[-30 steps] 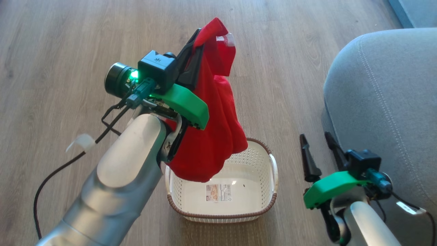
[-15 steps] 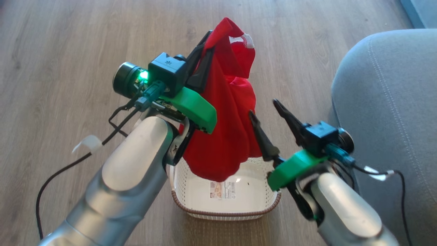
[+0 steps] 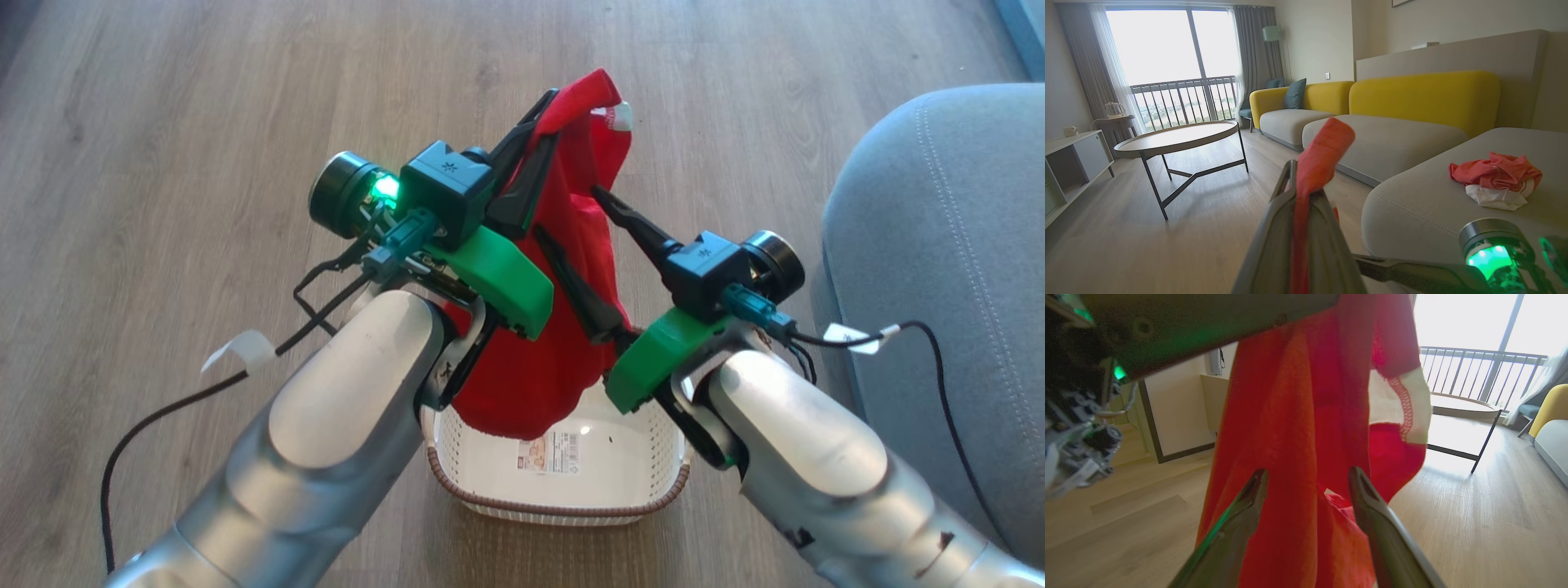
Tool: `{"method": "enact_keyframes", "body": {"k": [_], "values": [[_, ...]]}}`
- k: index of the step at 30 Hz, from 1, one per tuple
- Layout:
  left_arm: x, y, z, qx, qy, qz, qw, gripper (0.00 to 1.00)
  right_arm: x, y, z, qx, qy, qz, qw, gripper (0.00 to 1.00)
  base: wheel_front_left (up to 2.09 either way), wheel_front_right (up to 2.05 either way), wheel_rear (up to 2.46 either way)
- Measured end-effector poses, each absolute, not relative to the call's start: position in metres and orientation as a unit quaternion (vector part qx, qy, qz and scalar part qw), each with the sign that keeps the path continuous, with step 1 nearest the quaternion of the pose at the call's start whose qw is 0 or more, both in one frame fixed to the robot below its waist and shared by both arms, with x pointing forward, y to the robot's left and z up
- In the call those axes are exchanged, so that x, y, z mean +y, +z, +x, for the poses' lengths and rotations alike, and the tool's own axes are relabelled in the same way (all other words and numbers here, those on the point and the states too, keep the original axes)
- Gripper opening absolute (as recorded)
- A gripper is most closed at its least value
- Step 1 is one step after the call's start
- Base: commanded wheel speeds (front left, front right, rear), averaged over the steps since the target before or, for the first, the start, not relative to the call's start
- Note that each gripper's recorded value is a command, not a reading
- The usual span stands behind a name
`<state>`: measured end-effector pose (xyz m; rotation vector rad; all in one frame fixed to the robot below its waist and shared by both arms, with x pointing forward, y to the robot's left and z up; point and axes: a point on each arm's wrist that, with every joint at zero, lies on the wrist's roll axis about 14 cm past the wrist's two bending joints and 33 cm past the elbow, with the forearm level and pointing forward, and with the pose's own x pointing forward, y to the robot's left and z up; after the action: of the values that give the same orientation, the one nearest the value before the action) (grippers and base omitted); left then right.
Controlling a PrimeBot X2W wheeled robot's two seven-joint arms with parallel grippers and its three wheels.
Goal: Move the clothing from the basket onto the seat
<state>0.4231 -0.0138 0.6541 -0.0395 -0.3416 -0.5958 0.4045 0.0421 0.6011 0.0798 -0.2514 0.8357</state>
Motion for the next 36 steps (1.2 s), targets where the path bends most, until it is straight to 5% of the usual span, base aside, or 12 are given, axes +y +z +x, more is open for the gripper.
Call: {"method": "enact_keyframes", "body": {"k": [23,24,27,28,36], "values": [[-0.021,0.657,0.408,-0.168,-0.307,-0.022,0.936,0.0,0.058,0.509,0.397,0.049,0.439,0.02,0.897,1.0,0.0,0.0,0.0],[-0.021,0.656,0.408,-0.168,-0.308,-0.022,0.936,0.0,0.059,0.505,0.395,0.056,0.441,0.021,0.895,0.85,0.0,0.0,0.0],[-0.021,0.655,0.409,-0.166,-0.308,-0.023,0.937,0.0,0.062,0.503,0.392,0.064,0.445,0.029,0.893,0.11,0.0,0.0,0.0],[-0.021,0.654,0.409,-0.165,-0.308,-0.023,0.937,0.0,0.062,0.504,0.392,0.062,0.447,0.03,0.892,0.0,0.0,0.0,0.0],[-0.025,0.644,0.414,-0.152,-0.312,-0.025,0.938,0.0,0.062,0.531,0.394,0.023,0.453,0.049,0.89,0.0,0.0,0.0,0.0]]}}
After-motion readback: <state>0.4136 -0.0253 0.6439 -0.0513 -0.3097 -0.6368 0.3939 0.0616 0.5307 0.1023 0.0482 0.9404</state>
